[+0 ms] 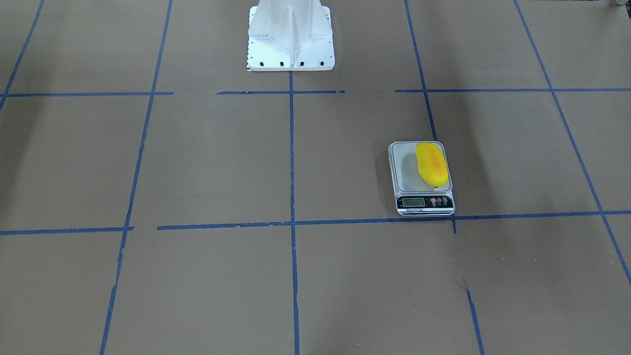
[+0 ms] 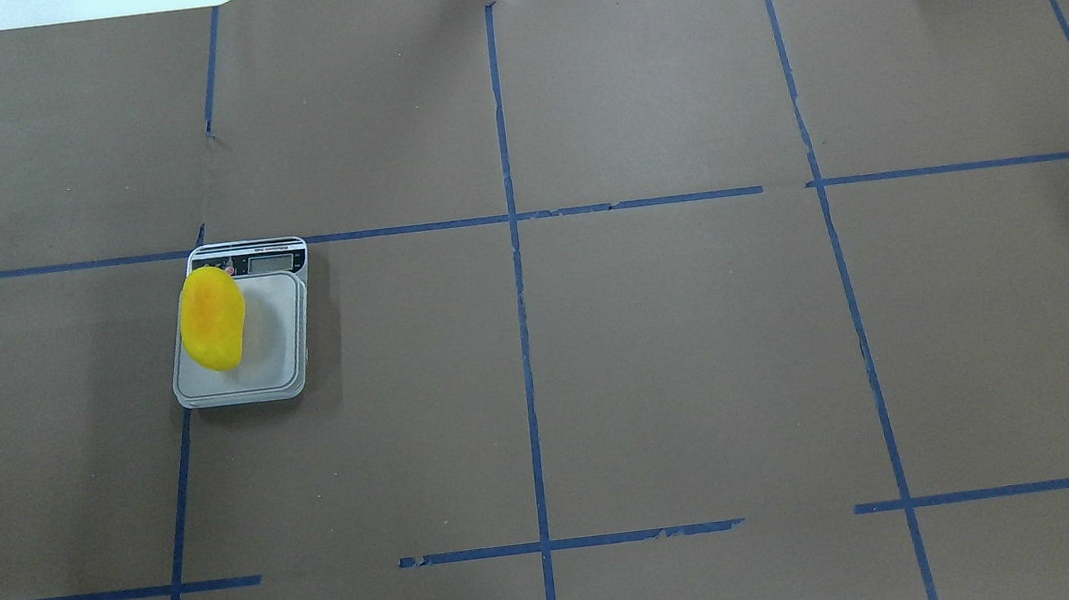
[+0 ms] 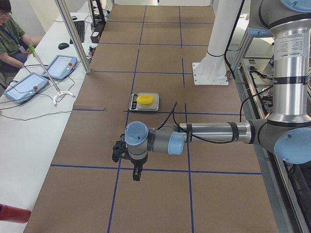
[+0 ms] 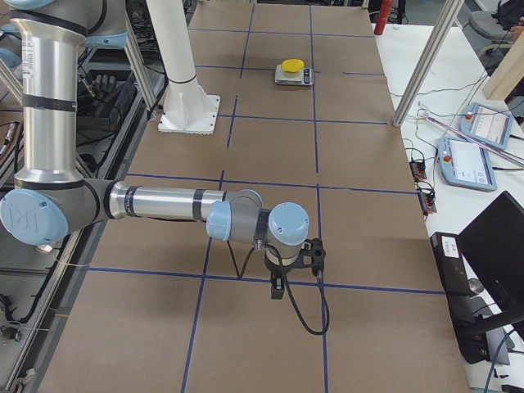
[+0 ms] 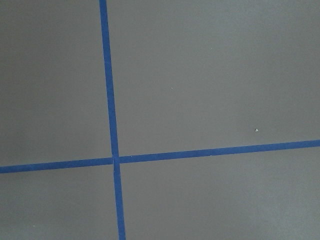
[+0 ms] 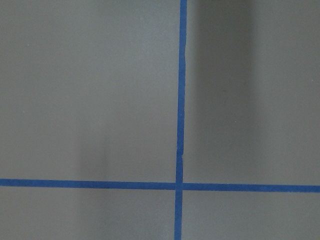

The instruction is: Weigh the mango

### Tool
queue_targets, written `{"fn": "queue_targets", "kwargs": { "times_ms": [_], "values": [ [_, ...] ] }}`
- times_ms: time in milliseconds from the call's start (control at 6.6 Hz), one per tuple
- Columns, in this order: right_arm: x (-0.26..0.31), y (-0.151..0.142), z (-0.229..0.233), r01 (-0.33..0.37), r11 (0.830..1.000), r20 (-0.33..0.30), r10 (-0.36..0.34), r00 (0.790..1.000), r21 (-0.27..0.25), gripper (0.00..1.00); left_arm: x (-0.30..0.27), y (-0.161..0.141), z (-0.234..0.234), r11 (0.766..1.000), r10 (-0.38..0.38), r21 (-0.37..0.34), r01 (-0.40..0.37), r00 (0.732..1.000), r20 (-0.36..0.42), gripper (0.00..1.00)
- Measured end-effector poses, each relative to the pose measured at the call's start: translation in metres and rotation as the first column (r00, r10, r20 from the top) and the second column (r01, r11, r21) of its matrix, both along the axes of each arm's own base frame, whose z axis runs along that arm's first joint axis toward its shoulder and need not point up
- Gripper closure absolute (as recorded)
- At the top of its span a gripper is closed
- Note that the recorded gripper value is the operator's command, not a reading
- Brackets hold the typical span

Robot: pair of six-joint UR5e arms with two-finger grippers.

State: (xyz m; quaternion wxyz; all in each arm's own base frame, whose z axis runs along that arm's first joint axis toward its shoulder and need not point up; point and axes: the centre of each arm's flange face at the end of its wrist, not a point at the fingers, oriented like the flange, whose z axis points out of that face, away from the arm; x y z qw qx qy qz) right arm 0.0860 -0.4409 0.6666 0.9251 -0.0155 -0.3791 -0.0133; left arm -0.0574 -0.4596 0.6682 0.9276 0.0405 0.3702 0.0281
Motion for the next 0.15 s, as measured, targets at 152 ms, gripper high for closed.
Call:
{"fn": "queue_targets", "kwargs": {
  "times_ms": [152],
  "values": [
    [0.0000, 0.0002, 0.0002, 0.000, 1.000, 0.000, 0.000, 1.000, -0.001, 0.00, 0.0000, -0.0001, -0.0001, 1.000, 0.000, 0.001, 0.000, 1.000, 0.000, 0.00]
  ]
}}
